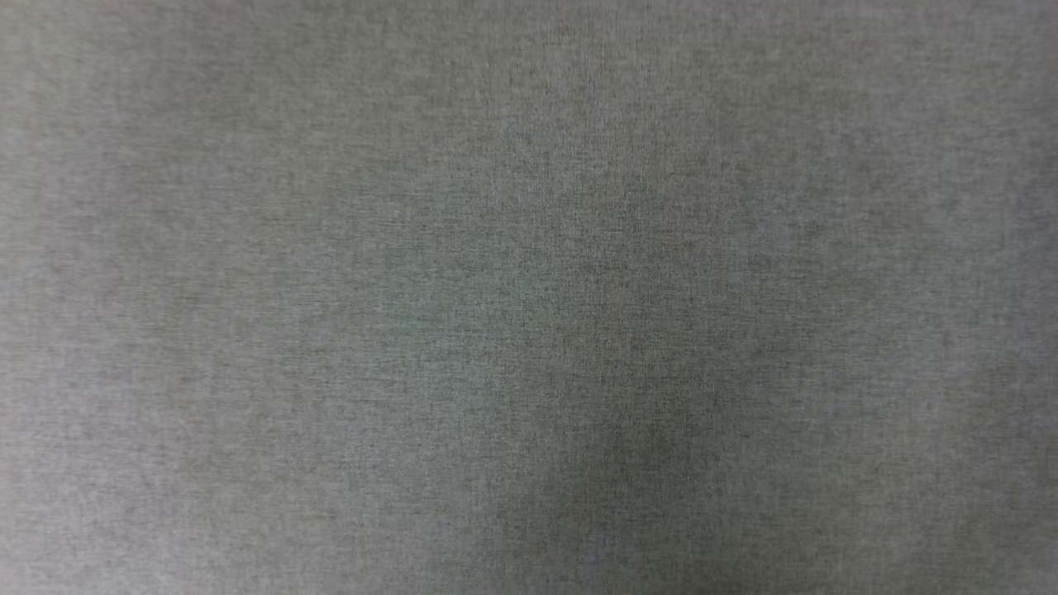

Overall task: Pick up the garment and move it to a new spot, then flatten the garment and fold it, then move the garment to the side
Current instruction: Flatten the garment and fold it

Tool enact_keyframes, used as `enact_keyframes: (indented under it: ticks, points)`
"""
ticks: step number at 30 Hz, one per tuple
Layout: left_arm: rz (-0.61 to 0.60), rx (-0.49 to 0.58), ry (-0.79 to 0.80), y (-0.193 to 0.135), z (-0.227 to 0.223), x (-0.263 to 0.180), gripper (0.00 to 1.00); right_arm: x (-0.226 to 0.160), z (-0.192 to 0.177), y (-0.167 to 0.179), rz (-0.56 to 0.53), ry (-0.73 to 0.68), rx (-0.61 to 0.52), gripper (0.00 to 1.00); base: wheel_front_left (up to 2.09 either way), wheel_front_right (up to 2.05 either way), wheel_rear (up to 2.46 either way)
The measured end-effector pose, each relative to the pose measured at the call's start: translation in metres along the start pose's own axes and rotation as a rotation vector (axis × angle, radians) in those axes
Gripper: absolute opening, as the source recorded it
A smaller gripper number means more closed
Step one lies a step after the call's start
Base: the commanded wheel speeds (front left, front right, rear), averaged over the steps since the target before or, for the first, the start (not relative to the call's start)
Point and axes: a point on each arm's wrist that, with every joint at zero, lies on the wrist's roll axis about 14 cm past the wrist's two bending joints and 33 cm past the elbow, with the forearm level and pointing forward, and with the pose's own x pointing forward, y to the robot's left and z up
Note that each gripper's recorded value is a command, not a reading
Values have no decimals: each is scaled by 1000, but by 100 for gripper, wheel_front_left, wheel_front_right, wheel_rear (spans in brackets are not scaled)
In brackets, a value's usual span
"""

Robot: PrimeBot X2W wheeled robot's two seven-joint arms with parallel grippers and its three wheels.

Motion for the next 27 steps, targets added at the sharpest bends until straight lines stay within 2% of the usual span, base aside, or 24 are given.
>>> enact_keyframes:
  ticks: [6, 12, 19, 27]
  points:
    - [-28, 2, 8, -9, -17, 10, 0, 14, -9, -6, -12, -8, -18, 0, 0, 0, 0]
    - [-43, -36, 73, -17, -56, 0, 0, 15, -59, -1, 8, 88, -29, 0, 0, 0, 0]
    - [-26, -107, 197, -20, -119, -43, 0, -12, -142, 17, 56, 250, -1, 0, 0, 0, 0]
    - [-7, -201, 338, -34, -150, -109, 0, -59, -188, 40, 113, 363, 71, 0, 0, 0, 0]
